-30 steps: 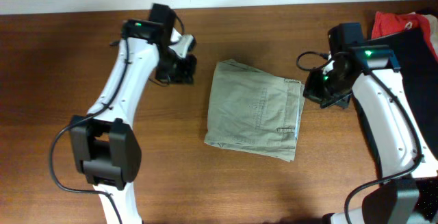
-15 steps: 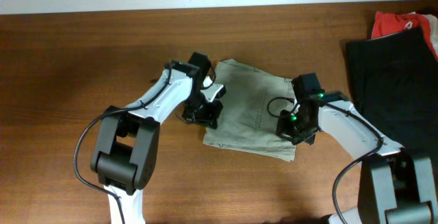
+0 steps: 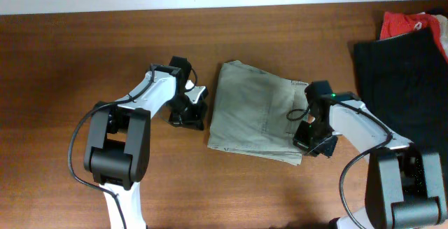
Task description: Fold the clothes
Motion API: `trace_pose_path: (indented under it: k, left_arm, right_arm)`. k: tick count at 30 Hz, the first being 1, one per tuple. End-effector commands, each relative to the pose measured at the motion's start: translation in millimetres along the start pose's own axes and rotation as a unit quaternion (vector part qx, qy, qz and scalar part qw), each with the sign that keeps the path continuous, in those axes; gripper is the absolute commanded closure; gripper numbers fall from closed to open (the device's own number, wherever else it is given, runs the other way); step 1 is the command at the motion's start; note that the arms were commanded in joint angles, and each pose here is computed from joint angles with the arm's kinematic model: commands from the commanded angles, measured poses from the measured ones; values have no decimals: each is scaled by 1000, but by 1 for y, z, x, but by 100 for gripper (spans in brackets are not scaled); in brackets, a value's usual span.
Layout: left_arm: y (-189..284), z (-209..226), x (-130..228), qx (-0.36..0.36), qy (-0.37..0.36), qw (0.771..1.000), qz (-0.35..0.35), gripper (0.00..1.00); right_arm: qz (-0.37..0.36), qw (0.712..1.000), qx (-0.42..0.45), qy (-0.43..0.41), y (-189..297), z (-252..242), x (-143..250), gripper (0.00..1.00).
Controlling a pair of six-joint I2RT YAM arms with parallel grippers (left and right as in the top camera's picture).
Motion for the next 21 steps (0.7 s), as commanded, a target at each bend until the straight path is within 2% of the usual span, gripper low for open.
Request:
trace_pose_path:
  k: [1, 2, 4, 5, 6, 8, 9, 10, 15, 21]
  left_arm:
    - [21, -5, -14, -5, -14, 999, -35, 99]
    - [31, -9, -20, -6, -21, 998, -52, 99]
    - [41, -13, -30, -7, -31, 997, -72, 96]
    - [45, -15, -33, -8, -34, 996, -79, 88]
    - [51, -17, -38, -8, -38, 995, -88, 68]
    - [60, -18, -46, -19, -44, 993, -103, 38]
    - [62, -16, -48, -33, -44, 993, -108, 8]
    - [63, -12, -50, -48, -44, 992, -112, 1]
    - [69, -12, -68, -56, -62, 984, -158, 1]
    - [72, -13, -79, -57, -74, 978, -187, 1]
  right_arm:
    - [-65, 998, -14, -6, 38, 11, -24, 96]
    - [-86, 996, -32, -4, 55, 20, -33, 93]
    - [-133, 989, -71, -2, 85, 37, -52, 34]
    - [-161, 982, -95, -3, 98, 45, -63, 4]
    - [-186, 976, -115, -10, 108, 48, -75, 2]
    - [-199, 970, -127, -52, 112, 37, -92, 1]
    - [-197, 970, -125, -65, 110, 29, -99, 1]
    - [-193, 970, -119, -86, 107, 17, -107, 1]
    - [-224, 961, -69, -145, 109, -35, -133, 1]
    - [-226, 960, -70, -150, 110, -38, -135, 1]
Point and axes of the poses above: each gripper's point midway between its finger pads, its own y axis back along the fingers, its own z axis along the line the jaws close on, x = y × z, the point moved 5 cm from there along y, back along the fingers, and after that the axes turned 4 degrees about -y, right-handed, at the moved point
